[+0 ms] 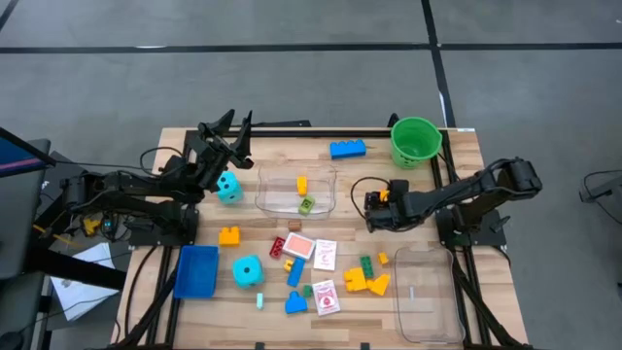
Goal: Pick & Place Toys
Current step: Put the yellow game piece into the top transparent bin
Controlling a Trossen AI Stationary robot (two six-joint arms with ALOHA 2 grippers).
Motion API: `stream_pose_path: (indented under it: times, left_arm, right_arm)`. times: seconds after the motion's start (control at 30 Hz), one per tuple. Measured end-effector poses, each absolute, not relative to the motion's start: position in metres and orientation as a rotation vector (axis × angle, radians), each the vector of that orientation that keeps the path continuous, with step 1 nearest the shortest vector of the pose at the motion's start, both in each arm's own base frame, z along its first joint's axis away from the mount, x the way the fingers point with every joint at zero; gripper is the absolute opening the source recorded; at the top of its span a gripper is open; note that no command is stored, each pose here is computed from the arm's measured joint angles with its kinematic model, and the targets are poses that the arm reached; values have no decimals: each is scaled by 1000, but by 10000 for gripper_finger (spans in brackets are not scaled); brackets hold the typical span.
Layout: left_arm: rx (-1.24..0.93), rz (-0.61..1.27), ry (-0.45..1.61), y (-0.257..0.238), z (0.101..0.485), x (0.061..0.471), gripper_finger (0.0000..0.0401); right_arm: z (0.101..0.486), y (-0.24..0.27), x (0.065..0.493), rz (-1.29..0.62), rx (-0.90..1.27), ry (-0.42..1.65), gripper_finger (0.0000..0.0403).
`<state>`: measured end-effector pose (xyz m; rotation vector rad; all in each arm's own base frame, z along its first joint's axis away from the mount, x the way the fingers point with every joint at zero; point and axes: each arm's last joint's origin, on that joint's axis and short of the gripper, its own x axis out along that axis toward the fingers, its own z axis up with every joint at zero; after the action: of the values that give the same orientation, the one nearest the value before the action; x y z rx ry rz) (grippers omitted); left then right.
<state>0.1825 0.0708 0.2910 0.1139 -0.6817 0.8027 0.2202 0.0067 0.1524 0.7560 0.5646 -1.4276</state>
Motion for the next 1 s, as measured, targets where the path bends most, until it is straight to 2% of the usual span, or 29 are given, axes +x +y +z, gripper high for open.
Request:
stream_pose_path:
  times: [0.53,1.0]
  left_arm:
    - [114,803,-681,71,291,183,315]
    - [114,803,-680,71,291,183,315]
  right_arm:
    - [152,12,218,-1444,822,543,345]
    - [136,15,217,-1438,880,530,345]
